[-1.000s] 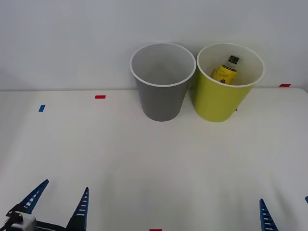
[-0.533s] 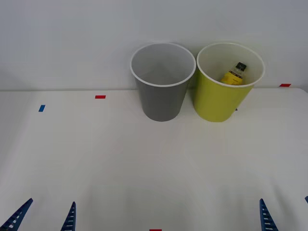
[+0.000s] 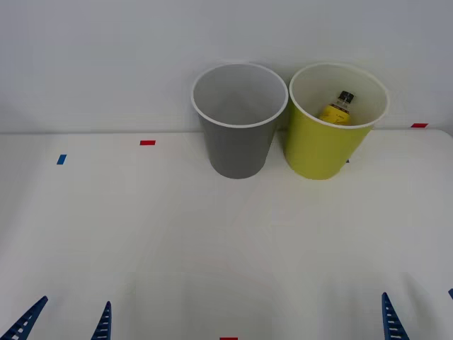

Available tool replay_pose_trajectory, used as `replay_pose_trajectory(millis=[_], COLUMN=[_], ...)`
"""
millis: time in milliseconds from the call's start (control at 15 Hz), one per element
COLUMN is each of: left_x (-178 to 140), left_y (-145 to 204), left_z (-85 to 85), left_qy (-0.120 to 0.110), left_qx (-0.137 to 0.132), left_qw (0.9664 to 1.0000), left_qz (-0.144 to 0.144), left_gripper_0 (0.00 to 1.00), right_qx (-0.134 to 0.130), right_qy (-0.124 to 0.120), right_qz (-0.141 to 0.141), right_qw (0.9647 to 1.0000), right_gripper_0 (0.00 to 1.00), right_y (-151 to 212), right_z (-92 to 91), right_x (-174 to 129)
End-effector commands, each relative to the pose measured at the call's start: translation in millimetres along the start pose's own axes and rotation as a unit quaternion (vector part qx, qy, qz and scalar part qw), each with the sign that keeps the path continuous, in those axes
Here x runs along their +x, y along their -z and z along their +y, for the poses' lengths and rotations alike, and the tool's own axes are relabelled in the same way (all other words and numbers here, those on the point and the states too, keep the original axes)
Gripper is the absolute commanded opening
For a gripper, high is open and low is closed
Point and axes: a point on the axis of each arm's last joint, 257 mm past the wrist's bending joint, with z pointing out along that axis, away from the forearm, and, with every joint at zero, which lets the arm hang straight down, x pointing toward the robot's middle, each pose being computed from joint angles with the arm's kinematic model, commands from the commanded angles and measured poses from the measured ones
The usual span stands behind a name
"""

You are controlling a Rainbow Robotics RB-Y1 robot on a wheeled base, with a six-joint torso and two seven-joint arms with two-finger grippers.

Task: Put cans in the gray bin and PET bottles in the light green bin.

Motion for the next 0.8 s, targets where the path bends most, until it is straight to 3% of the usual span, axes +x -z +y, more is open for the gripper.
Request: replay_pose_trajectory(millis=[67, 800], left_x=[0.2, 0.2], left_y=[0.0, 0.0], left_z=[-0.1, -0.1], left_qy=[0.0, 0.0], left_qx=[0.0, 0.0], left_qw=[1.0, 1.0], left_qz=[0.0, 0.0], left_gripper_0=[1.0, 1.0], right_qx=[0.0, 0.0], right_qy=[0.0, 0.0], right_qz=[0.0, 0.0], right_qw=[1.0, 1.0], right_gripper_0=[1.0, 1.0], right_y=[0.0, 0.0], right_z=[0.0, 0.0], right_x=[0.0, 0.0])
